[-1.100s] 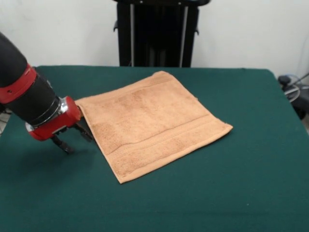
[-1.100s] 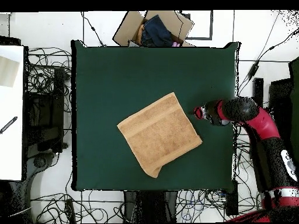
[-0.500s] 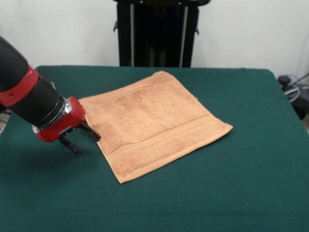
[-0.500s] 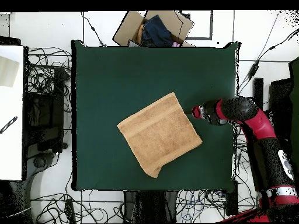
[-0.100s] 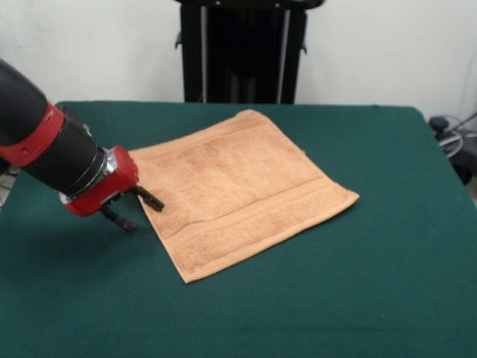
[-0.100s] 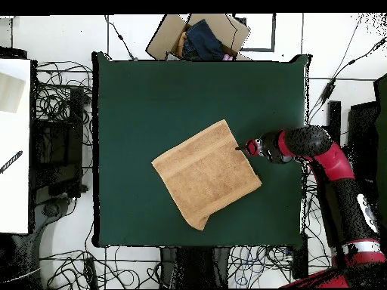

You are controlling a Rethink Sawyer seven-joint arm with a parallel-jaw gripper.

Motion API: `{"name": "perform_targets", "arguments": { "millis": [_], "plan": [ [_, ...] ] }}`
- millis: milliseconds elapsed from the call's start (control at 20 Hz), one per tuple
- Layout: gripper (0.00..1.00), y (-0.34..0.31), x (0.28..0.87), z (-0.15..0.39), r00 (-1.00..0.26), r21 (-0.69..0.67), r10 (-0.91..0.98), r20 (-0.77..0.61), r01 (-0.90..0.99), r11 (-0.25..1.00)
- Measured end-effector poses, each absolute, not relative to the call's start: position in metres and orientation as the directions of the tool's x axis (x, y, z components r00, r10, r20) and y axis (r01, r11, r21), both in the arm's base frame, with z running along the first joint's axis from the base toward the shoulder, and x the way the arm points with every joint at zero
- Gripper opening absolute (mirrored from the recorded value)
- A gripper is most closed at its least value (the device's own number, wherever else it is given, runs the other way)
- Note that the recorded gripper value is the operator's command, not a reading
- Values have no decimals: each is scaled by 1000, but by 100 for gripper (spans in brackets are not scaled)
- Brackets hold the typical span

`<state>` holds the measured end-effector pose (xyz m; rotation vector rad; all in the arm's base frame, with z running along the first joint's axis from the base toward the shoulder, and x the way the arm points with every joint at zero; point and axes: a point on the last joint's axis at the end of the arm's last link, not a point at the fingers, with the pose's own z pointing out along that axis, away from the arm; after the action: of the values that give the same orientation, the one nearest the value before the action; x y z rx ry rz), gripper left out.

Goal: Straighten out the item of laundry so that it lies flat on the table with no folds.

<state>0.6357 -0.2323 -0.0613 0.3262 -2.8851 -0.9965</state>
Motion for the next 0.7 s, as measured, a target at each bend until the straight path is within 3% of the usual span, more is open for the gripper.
{"name": "perform_targets", "arguments": {
  "millis": [700],
  "plan": [
    [100, -213, 621, -67, -939, 688, -331, 93, -180, 703]
  ]
}}
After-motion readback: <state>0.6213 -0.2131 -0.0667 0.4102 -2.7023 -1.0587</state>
